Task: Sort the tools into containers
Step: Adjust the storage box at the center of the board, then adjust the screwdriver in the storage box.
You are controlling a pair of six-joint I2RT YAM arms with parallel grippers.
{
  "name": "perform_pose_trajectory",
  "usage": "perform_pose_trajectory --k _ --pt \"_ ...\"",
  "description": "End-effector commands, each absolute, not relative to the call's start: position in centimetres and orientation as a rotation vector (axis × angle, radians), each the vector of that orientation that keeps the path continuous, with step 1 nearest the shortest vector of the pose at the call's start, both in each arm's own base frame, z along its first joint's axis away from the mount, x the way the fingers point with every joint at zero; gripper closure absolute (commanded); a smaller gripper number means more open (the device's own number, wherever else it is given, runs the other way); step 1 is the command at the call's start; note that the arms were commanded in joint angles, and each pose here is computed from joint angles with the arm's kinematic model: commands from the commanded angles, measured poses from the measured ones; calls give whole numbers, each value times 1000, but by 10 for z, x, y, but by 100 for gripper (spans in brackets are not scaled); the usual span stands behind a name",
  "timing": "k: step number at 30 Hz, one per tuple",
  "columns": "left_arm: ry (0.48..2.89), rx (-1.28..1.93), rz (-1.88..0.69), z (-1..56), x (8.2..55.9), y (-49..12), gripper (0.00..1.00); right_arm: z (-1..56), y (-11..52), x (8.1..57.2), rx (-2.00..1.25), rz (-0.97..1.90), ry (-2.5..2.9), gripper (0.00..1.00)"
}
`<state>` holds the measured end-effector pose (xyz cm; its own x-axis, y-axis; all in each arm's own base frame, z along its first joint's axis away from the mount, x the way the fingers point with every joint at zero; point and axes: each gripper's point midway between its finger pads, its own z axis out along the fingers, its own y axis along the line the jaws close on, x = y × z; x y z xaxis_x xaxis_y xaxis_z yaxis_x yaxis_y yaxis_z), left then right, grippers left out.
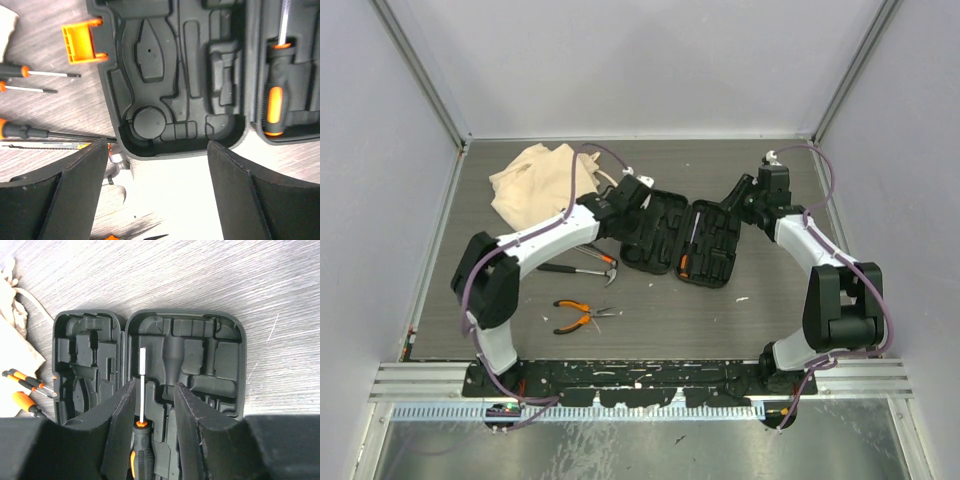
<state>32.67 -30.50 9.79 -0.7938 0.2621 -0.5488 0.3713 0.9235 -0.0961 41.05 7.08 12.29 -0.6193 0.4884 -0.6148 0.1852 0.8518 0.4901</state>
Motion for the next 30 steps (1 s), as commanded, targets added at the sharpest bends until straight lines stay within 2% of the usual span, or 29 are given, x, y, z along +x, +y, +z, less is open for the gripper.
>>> perform_pose_trajectory --k 1,11,16,25,30 --pt "2376 431 -423 162 336 -318 18 160 75 422 475 559 2110 57" --pt "2333 407 -618 192 341 -354 27 160 82 422 502 607 2131 57" --pt "2321 431 -664 197 337 -381 28 156 77 421 535 578 2144 57" --pt "2348 515 -715 176 314 -430 36 149 79 421 579 610 2152 59" --pt "2402 524 -704 154 306 -444 44 145 81 422 583 631 2165 61"
